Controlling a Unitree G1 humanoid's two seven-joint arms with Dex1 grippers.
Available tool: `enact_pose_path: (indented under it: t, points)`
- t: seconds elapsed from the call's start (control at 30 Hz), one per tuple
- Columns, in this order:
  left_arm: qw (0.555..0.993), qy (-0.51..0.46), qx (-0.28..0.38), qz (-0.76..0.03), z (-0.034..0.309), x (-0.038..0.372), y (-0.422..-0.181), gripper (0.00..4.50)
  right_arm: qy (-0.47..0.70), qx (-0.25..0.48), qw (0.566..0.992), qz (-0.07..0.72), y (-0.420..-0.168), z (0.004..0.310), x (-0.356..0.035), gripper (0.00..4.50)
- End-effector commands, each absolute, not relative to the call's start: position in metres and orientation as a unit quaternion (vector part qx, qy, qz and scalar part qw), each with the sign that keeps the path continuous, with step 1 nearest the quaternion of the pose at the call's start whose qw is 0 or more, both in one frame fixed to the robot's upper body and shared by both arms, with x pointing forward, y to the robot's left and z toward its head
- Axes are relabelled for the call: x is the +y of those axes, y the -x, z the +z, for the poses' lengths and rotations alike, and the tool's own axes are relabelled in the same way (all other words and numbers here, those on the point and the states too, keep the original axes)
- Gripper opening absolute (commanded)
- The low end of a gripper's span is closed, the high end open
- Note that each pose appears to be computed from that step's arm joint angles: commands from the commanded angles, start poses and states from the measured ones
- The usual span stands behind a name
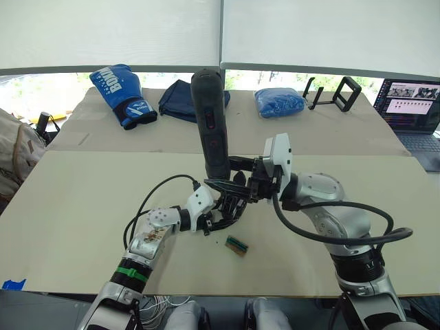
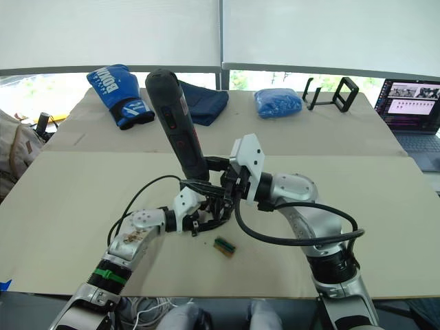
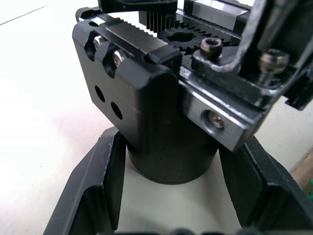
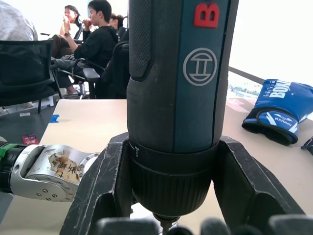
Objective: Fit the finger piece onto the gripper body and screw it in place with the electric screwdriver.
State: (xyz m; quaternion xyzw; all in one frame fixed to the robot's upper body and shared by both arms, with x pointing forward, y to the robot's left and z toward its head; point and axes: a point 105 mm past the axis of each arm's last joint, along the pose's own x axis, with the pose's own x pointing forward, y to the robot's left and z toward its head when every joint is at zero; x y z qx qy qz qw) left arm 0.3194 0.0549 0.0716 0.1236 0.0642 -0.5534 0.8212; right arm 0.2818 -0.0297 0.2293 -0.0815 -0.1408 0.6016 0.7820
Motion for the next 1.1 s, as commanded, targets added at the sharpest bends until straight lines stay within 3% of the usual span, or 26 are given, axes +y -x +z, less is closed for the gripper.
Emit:
enact_pose_path:
  t: [0.03, 1.1]
  points:
    - [0.801, -0.115, 0.126, -0.574, 0.0417, 0.0514, -0.3033, 2.28, 0.083, -0.173, 0.768, 0.611, -0.2714, 0.2456, -0.0266, 1.94]
    - [0.815, -0.113, 0.115, -0.557, 0.0465, 0.0530, -0.3113, 2.28, 0.069, -0.175, 0.775, 0.604, -0.2701, 0.2403, -0.0234, 1.94]
